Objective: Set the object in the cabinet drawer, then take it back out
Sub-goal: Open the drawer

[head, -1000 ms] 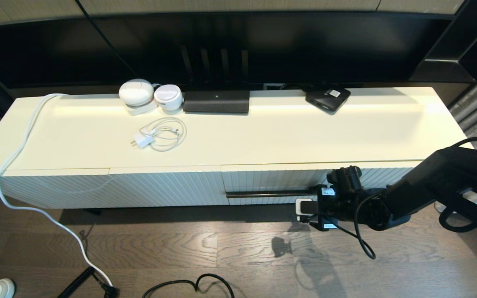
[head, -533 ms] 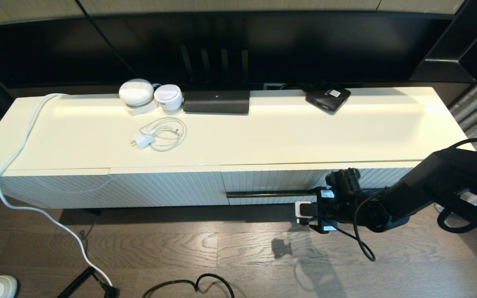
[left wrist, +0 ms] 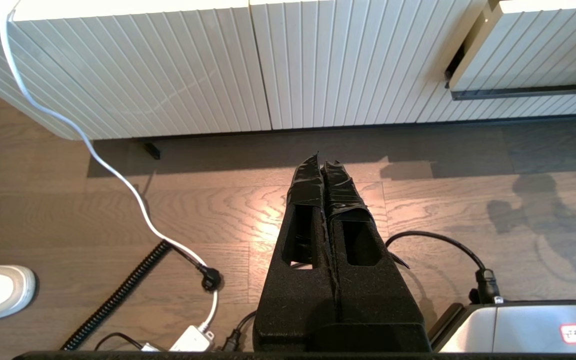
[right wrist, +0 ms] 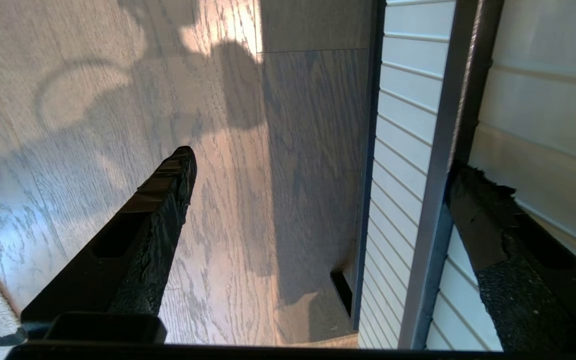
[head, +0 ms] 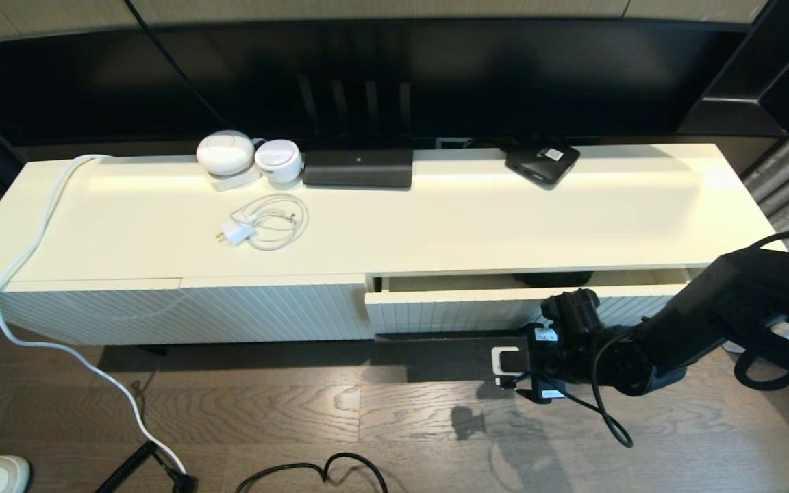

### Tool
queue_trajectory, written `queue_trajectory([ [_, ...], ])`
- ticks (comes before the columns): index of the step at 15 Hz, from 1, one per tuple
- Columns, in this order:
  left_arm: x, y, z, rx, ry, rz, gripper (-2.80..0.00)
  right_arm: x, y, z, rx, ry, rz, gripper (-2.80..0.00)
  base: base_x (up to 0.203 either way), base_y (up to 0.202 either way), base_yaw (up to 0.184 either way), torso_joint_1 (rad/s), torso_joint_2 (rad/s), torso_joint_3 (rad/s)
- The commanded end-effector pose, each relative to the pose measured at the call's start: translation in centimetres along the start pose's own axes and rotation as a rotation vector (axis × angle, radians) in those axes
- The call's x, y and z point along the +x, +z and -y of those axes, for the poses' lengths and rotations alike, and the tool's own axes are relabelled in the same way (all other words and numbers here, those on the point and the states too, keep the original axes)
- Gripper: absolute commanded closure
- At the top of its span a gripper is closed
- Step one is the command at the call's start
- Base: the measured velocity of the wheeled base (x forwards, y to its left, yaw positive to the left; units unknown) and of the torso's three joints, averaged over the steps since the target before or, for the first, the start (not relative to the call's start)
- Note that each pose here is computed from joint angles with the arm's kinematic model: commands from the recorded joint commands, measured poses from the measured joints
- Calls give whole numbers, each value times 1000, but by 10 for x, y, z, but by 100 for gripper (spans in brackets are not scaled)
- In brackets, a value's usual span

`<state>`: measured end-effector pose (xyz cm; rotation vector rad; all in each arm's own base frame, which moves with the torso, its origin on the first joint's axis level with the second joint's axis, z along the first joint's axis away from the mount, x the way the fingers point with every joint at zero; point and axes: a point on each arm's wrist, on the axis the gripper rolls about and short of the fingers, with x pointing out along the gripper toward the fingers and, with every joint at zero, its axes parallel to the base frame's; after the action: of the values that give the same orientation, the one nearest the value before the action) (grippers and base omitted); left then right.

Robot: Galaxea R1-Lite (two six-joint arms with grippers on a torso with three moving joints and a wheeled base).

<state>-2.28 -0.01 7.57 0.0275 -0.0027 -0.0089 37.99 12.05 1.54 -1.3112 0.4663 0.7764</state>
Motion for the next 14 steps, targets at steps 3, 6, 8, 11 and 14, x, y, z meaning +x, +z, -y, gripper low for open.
queue_trajectory([
  [3, 0, 0, 0, 0, 0, -3, 0, -7, 7, -12, -21, 23, 9, -280, 0, 0, 0, 0, 0, 0],
  [6, 0, 0, 0, 0, 0, -3, 0, -14, 10, -12, -26, 22, 16, -280, 0, 0, 0, 0, 0, 0],
  [8, 0, 0, 0, 0, -2, -3, 0, -20, 11, -12, -27, 21, 16, -280, 0, 0, 0, 0, 0, 0],
  [11, 0, 0, 0, 0, 0, -3, 0, -44, 11, -15, -30, 19, 18, -280, 0, 0, 0, 0, 0, 0],
  [14, 0, 0, 0, 0, 0, -3, 0, -89, 11, -14, -31, -14, 29, -280, 0, 0, 0, 0, 0, 0],
])
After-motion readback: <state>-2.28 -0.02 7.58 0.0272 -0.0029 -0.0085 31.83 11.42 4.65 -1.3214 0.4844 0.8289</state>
